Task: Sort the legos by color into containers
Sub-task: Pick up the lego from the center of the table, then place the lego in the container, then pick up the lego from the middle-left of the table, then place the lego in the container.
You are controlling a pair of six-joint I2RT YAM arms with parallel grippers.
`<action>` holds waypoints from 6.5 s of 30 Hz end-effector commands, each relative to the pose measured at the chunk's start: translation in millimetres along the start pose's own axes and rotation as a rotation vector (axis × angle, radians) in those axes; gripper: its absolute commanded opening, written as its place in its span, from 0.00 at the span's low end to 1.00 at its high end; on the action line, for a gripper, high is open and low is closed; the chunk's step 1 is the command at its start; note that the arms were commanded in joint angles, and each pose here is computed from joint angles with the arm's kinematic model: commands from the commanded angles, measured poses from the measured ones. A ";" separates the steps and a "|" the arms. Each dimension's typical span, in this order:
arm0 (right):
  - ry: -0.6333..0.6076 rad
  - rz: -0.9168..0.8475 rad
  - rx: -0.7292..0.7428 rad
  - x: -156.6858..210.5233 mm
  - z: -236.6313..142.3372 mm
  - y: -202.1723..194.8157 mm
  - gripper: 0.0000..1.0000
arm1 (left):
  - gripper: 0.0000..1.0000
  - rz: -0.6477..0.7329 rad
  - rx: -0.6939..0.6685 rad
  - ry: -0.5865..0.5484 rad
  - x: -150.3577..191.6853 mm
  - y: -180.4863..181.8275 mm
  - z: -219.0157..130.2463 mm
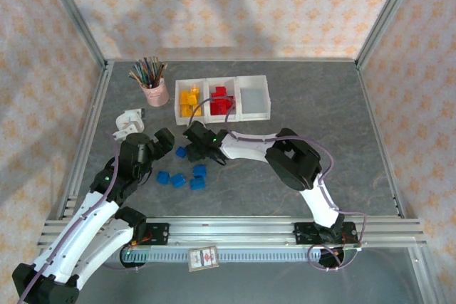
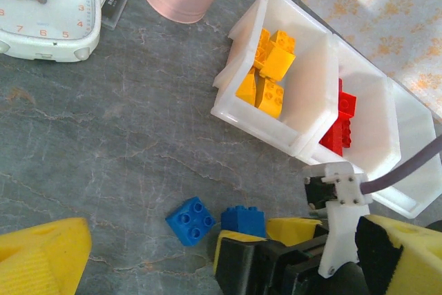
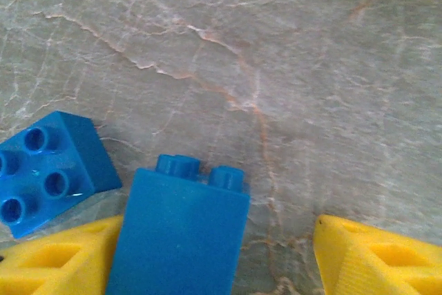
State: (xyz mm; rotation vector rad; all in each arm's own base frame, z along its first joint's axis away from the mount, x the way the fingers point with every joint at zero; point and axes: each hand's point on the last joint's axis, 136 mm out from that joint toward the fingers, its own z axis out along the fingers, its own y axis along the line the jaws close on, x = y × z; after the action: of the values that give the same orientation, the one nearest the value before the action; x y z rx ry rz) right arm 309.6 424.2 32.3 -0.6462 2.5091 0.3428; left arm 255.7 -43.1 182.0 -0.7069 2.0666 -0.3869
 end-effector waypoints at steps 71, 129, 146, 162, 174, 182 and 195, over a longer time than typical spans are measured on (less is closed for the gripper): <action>-0.347 0.461 0.231 -139.2 -99.0 -248.8 0.48 | 0.99 0.111 0.335 0.145 20.3 -132.1 57.4; 0.006 -0.256 -0.030 -16.8 32.8 53.6 0.54 | 0.99 -0.037 -0.039 -0.101 -0.4 27.6 -19.5; -0.035 -0.180 -0.054 -25.9 -1.2 44.6 0.31 | 0.99 -0.039 -0.002 -0.095 -5.2 14.6 -19.6; -0.202 0.228 0.062 -57.5 -100.5 -98.9 0.29 | 0.99 0.029 0.188 0.060 11.4 -44.9 2.4; -0.296 0.422 0.254 -109.4 -95.7 -236.4 0.28 | 0.99 0.068 0.296 0.156 33.2 -98.1 32.6; -0.294 0.476 0.274 -141.1 -55.9 -277.7 0.28 | 0.99 0.086 0.316 0.182 41.5 -120.4 48.4; -0.325 0.459 0.233 -163.3 -55.4 -279.5 0.47 | 0.99 0.115 0.294 0.175 39.5 -120.8 53.4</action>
State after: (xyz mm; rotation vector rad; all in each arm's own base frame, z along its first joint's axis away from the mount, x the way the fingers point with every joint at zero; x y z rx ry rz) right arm 551.7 224.4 111.2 0.1012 2.3483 0.2506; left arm 316.5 -159.3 169.9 -0.4254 2.1893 -0.6871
